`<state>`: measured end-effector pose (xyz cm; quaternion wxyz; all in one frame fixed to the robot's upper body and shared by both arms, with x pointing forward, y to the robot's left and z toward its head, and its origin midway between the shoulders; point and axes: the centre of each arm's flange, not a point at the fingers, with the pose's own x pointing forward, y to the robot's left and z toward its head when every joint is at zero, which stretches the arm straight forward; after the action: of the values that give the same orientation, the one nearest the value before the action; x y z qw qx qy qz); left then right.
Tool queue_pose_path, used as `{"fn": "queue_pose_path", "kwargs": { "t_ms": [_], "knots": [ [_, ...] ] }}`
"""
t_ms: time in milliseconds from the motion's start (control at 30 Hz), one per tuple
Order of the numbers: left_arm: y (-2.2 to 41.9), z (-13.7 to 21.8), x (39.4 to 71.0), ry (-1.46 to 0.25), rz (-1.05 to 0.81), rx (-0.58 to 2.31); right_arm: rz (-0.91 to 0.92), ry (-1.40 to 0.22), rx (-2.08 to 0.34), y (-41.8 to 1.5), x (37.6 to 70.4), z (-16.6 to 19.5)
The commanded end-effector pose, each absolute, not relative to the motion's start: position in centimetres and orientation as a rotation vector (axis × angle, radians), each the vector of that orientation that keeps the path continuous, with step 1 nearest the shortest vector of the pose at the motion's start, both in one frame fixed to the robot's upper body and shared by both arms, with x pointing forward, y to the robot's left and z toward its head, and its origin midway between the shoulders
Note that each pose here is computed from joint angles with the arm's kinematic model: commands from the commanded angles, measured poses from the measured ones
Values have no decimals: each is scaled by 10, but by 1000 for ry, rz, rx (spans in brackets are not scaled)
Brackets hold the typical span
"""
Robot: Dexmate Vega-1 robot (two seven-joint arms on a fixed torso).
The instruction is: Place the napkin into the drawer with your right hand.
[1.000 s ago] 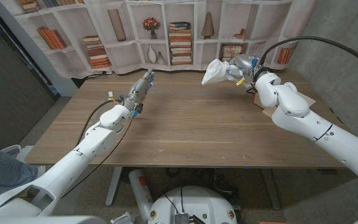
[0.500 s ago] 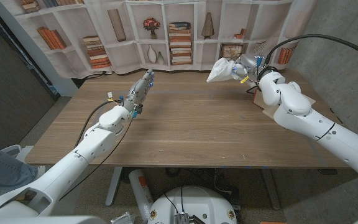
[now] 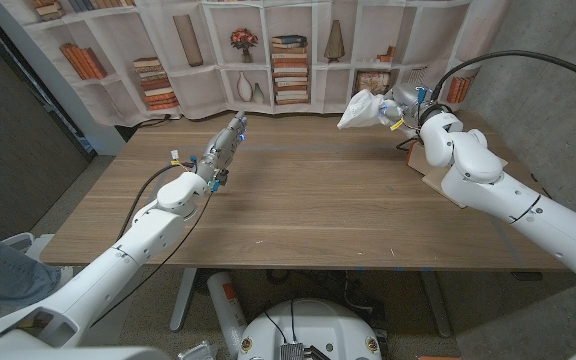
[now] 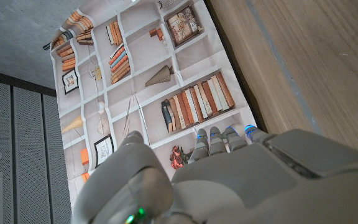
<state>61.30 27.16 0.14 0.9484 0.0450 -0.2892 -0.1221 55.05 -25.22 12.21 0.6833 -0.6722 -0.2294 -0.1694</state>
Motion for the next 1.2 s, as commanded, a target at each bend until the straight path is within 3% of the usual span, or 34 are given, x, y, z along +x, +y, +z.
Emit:
{"fn": "queue_pose_path", "kwargs": {
  "t_ms": [33,1200],
  "knots": [
    [275,1,611,-592,-246,91,-412,-476,-1490,-262,556,125],
    [274,7,612,-587,-245,111,-501,-350,-1410,-310,565,125]
  ]
}}
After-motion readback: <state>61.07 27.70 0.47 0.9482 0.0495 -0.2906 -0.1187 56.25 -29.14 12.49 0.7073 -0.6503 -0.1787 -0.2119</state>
